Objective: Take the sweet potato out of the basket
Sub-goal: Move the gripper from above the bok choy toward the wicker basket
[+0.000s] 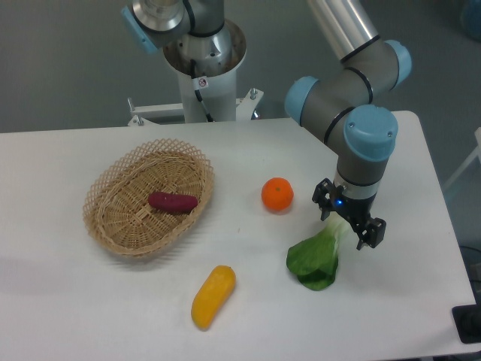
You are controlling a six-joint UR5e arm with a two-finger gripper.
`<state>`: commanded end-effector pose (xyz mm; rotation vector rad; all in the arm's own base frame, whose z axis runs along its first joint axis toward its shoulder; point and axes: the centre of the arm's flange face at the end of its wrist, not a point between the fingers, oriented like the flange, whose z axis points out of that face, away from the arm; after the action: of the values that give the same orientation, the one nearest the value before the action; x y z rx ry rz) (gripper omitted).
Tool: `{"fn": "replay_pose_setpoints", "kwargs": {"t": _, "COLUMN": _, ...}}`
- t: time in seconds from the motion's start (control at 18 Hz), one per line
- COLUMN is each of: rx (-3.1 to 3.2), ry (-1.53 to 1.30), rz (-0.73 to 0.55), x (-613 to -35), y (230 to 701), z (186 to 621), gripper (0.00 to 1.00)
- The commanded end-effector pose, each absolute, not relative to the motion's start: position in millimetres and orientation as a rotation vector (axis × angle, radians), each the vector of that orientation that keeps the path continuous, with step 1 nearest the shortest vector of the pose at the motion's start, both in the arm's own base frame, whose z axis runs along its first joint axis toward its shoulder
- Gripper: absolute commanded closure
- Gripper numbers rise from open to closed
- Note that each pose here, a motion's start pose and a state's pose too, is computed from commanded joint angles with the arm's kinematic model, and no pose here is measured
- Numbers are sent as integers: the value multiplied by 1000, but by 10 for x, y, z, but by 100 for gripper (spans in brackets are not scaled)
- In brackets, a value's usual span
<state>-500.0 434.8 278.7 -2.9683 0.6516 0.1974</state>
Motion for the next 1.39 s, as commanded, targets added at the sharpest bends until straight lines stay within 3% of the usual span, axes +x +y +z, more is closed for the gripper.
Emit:
{"fn": "replay_pose_setpoints", "kwargs": {"t": 0.67, "rx": -2963, "ry": 606, "rz": 187, "x": -4746, "y": 4608, "z": 2805, "gripper": 0}}
{"fn": "replay_pose_setpoints", "kwargs": {"t": 1.39, "rx": -2844, "ry": 914, "rz": 87, "x": -2956, "y": 5041, "z": 2926, "gripper": 0}}
